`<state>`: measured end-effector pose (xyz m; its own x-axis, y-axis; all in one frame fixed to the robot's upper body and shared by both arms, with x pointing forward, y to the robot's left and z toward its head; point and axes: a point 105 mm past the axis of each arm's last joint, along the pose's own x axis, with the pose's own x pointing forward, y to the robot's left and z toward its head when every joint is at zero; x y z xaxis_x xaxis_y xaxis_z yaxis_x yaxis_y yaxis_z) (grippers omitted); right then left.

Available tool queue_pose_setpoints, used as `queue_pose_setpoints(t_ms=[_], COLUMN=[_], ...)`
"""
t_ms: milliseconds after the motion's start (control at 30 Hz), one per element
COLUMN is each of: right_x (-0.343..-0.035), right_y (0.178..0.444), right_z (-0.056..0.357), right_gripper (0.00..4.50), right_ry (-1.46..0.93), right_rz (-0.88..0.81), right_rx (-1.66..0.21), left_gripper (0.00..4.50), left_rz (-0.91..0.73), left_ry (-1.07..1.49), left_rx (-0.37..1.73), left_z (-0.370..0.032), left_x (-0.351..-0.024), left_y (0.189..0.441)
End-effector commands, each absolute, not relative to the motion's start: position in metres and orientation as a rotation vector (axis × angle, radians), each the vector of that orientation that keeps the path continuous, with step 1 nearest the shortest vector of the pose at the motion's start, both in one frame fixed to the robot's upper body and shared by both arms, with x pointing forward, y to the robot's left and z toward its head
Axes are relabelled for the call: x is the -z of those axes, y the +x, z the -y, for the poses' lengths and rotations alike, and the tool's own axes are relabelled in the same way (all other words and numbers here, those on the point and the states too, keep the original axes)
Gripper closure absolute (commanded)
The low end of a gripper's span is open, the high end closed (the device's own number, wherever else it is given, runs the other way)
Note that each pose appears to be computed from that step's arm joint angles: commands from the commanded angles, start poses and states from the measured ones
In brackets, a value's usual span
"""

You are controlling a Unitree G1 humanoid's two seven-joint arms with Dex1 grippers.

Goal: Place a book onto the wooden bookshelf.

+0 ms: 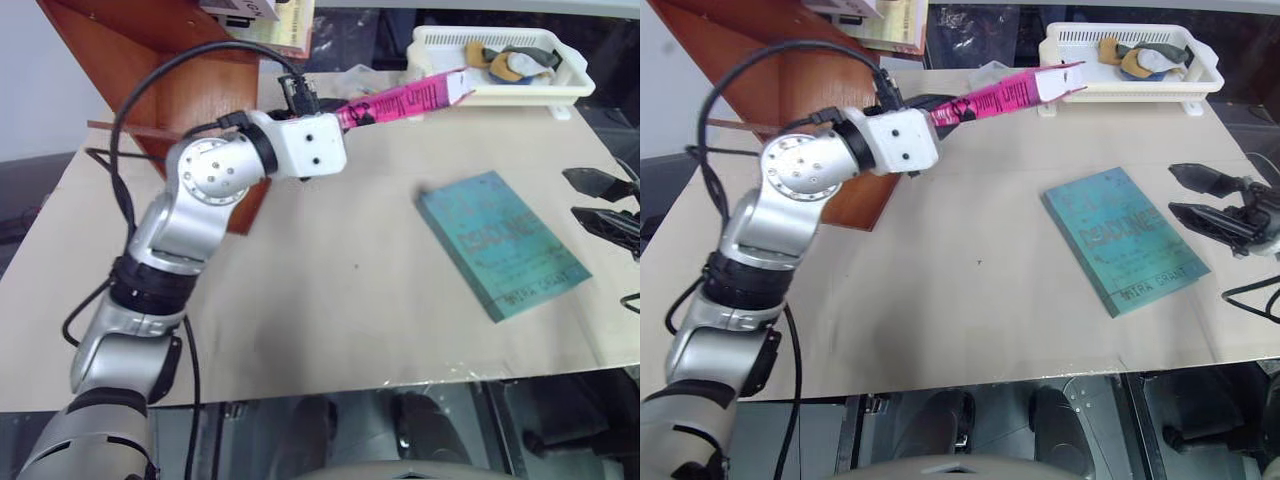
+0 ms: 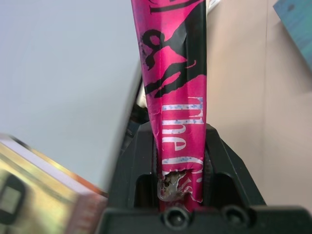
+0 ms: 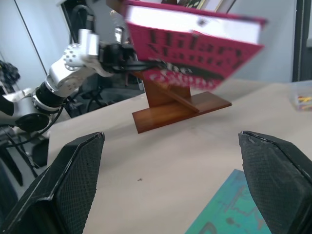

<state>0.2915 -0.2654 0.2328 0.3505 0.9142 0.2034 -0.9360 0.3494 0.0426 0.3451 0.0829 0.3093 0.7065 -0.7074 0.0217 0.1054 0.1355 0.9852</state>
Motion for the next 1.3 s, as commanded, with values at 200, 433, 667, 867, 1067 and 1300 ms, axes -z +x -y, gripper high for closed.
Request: queue_pose_setpoints(t_ms=[200,433,667,867,1067,1300], right_x=[-0.244,-0.244,-0.246,-0.251,-0.261,-0.282], right_y=[0.296,0.305,0.310,0.311,0.307,0.300], right_z=[0.264,0.266,0.267,0.266,0.253,0.232], right_gripper=[0.00,0.00,0.00,0.00,0.00,0.00], right_ry=[0.152,0.128,0.126,0.139,0.103,0.023], right_rz=[0.174,0.159,0.161,0.180,0.191,0.236], right_rx=[-1.271,-1.252,-1.246,-1.256,-1.325,-1.432], left_gripper=[3.95,3.95,3.95,3.95,3.95,3.95], left_rz=[0.584,0.454,0.396,0.297,0.181,0.127], left_ry=[1.656,1.665,1.649,1.645,1.593,1.567], left_rx=[0.721,0.775,0.741,0.725,0.664,0.629], left_z=[-0.095,-0.124,-0.147,-0.172,-0.207,-0.228], left_x=[-0.335,-0.336,-0.353,-0.358,-0.356,-0.350], left_y=[0.310,0.298,0.285,0.281,0.286,0.293])
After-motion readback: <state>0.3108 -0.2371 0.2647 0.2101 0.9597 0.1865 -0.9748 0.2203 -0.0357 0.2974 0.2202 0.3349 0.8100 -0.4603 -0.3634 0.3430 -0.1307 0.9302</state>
